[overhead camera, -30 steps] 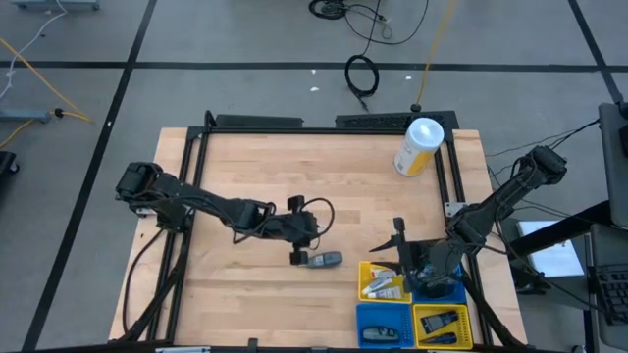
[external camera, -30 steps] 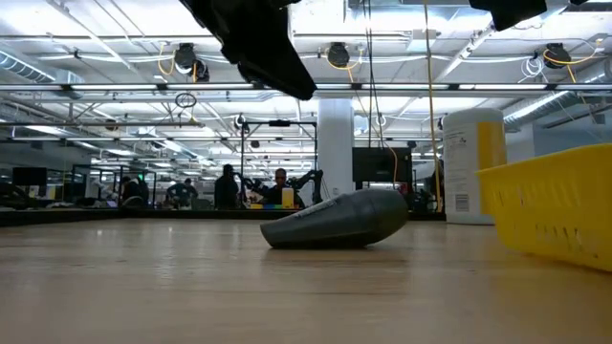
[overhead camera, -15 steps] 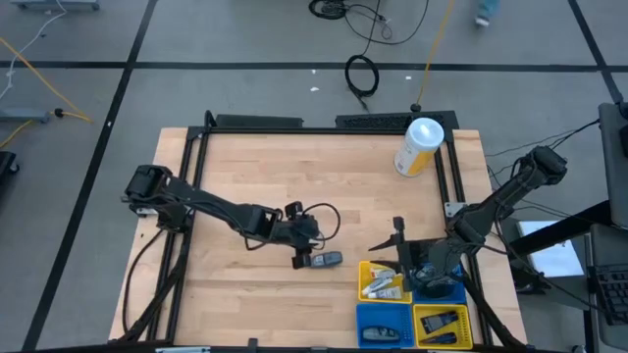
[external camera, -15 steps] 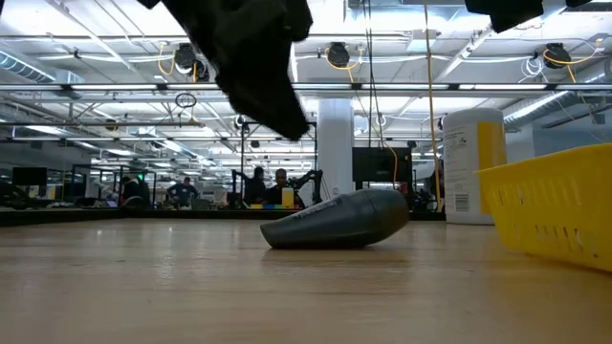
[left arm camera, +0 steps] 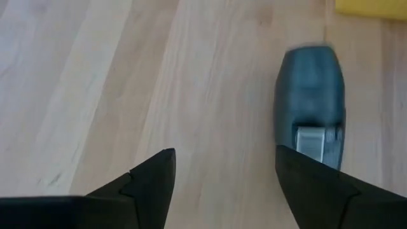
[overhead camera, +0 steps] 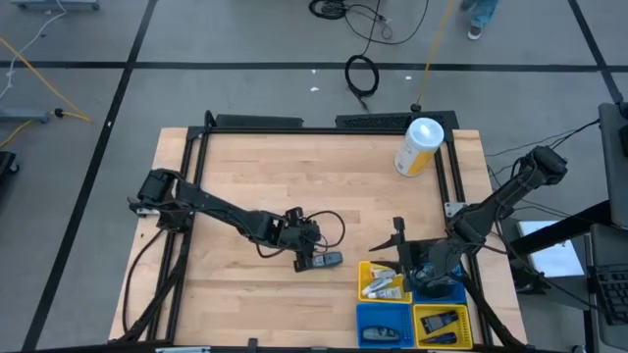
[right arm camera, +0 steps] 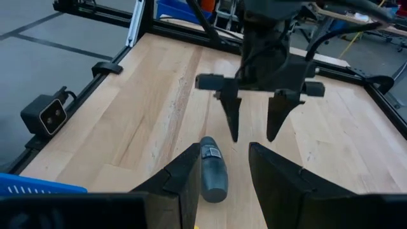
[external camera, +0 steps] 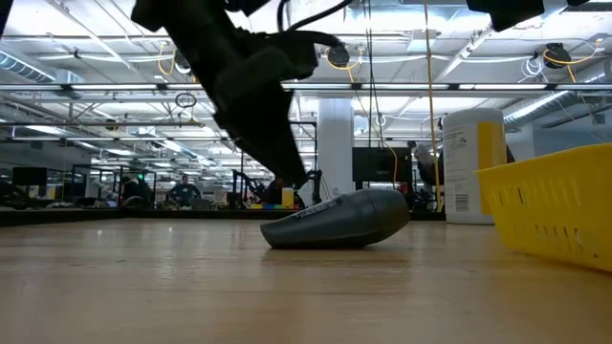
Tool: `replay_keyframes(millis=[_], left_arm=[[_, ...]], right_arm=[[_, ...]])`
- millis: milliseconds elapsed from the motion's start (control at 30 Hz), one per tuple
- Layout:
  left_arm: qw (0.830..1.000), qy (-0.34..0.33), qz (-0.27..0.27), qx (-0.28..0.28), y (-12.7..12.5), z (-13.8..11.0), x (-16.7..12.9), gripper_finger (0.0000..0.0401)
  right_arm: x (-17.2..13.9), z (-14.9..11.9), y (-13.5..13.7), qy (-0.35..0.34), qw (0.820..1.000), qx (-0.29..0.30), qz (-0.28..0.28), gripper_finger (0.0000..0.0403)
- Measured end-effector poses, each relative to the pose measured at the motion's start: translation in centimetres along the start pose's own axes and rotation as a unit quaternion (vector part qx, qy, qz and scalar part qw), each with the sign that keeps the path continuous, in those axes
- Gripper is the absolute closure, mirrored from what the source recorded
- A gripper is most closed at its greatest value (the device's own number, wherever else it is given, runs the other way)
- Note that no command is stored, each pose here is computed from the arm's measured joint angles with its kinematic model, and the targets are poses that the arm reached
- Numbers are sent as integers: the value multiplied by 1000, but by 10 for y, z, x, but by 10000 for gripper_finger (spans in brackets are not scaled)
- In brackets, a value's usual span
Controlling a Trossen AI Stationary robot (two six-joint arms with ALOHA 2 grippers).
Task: Pick & Place Travel size toiletries
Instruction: Put the black deodorant into the bottom blue bin
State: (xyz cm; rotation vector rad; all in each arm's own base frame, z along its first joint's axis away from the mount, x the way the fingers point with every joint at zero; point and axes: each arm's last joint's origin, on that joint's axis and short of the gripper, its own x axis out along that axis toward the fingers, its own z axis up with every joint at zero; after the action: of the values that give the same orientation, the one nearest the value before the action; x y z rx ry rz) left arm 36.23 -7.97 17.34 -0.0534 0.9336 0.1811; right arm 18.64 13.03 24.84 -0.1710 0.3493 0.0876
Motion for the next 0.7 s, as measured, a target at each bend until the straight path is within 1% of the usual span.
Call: replay_keyframes(millis=[233,333,533,700], left_arm=[[1000,15,13,5,-1,-5,9,141],[1000,12,14,3,-2,-6,14,137],[999,33,20,-2,-2,-13,25,131],[999,35,13,-6,-4,-14,29,130]], right_arm=[[0,-1,0,2,1000,-1,0,277],[0,-1,0,2,1000,-1,0,277],[0,-1,0,2,1000,-1,0,277],[0,0,0,1,1000,-1,0,277]])
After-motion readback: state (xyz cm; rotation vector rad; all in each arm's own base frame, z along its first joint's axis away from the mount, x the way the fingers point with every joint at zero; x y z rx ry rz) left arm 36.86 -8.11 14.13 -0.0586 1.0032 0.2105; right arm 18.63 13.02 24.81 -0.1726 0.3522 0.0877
